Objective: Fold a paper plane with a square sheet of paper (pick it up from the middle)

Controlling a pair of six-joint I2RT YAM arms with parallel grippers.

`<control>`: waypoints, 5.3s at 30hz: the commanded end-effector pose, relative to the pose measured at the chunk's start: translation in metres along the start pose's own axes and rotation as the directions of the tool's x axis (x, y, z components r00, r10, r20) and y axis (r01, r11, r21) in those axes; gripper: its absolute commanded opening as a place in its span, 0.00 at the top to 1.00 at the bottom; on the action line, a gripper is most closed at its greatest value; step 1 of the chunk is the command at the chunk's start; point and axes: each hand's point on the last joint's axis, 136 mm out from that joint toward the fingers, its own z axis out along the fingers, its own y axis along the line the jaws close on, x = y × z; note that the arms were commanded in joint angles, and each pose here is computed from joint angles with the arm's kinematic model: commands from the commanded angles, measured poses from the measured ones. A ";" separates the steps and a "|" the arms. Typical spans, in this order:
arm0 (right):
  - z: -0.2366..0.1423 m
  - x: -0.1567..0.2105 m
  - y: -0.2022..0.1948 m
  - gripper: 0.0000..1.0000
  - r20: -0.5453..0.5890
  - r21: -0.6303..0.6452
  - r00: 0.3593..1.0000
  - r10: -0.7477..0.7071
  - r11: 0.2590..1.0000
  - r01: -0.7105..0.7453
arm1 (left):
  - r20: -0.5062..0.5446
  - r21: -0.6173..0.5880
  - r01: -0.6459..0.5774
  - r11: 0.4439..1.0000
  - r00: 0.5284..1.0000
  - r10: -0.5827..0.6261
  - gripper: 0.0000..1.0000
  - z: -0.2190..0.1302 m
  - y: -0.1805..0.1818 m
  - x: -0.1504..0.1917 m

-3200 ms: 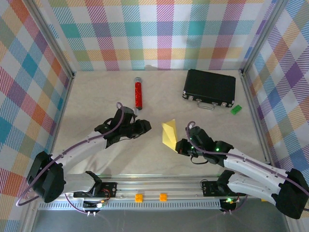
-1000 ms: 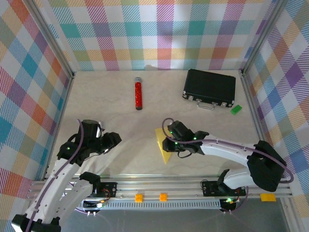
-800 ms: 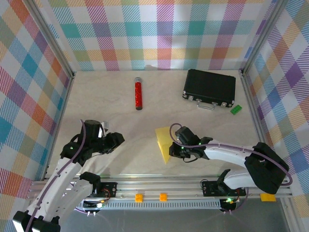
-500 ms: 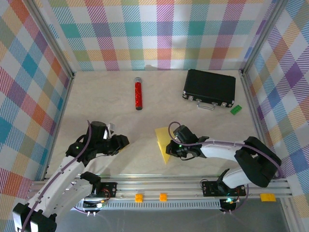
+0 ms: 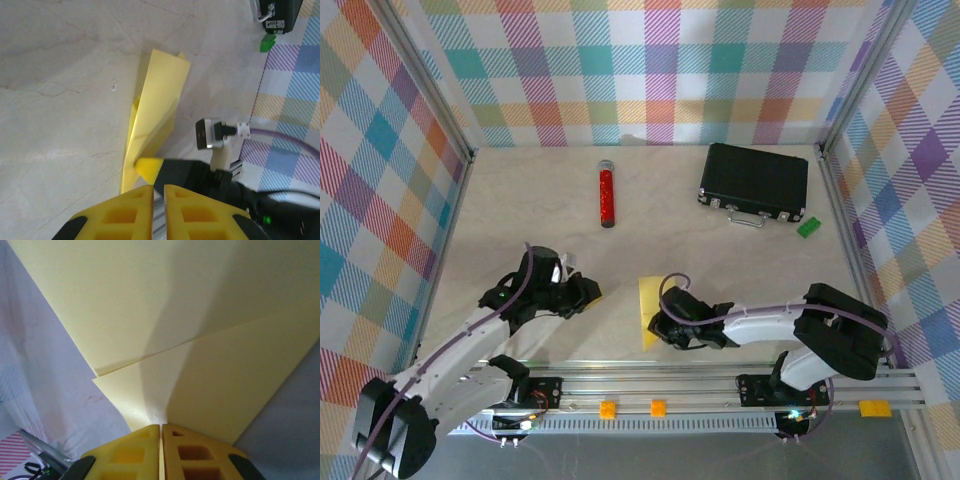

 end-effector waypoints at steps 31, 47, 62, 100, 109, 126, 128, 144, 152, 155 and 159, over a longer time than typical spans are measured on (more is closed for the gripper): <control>-0.065 -0.040 -0.005 0.51 -0.104 -0.189 0.983 -0.149 0.974 0.127 | -0.203 -0.154 -0.077 0.985 0.978 0.044 1.00 0.152 -0.001 -0.005; -0.040 -0.046 0.000 0.51 -0.150 -0.209 0.983 -0.108 0.975 0.075 | -0.220 -0.181 -0.029 0.983 0.975 -0.011 1.00 0.150 0.040 0.011; -0.039 -0.066 0.016 0.56 -0.123 -0.255 0.985 -0.118 0.963 0.084 | -0.237 -0.174 -0.056 0.983 0.971 0.013 1.00 0.146 0.034 0.011; -0.021 -0.078 0.017 0.77 -0.202 -0.306 0.961 -0.190 0.944 0.122 | -0.217 -0.055 -0.068 0.996 0.975 0.054 0.98 0.140 -0.006 0.002; -0.013 -0.079 0.004 0.92 -0.213 -0.257 0.967 -0.143 0.963 0.085 | -0.160 0.057 -0.094 0.994 0.982 0.102 0.86 0.123 -0.038 -0.005; -0.020 -0.100 0.006 0.86 -0.047 -0.211 0.999 0.010 0.977 -0.020 | -0.208 0.010 -0.487 0.873 0.853 0.478 0.81 0.084 -0.025 0.049; -0.019 -0.097 0.002 0.85 -0.053 -0.209 0.999 0.011 0.978 -0.022 | -0.227 -0.022 -0.482 0.876 0.856 0.465 0.95 0.093 -0.019 0.050; -0.024 -0.087 0.004 0.78 -0.098 -0.209 0.992 -0.077 0.976 0.055 | -0.300 -0.222 -0.429 0.876 0.884 0.357 1.00 0.130 0.035 0.045; -0.024 -0.089 0.005 0.92 -0.099 -0.193 0.993 -0.068 0.980 0.048 | -0.240 -0.154 -0.461 0.874 0.876 0.419 0.94 0.110 0.001 0.039; -0.024 -0.089 0.007 0.94 -0.103 -0.192 0.994 -0.036 0.981 0.016 | -0.186 -0.080 -0.524 0.848 0.844 0.504 0.83 0.098 -0.022 0.039; -0.025 -0.090 0.011 0.95 -0.108 -0.203 0.994 -0.014 0.979 -0.008 | -0.184 -0.101 -0.656 0.748 0.751 0.634 0.74 0.091 -0.025 0.048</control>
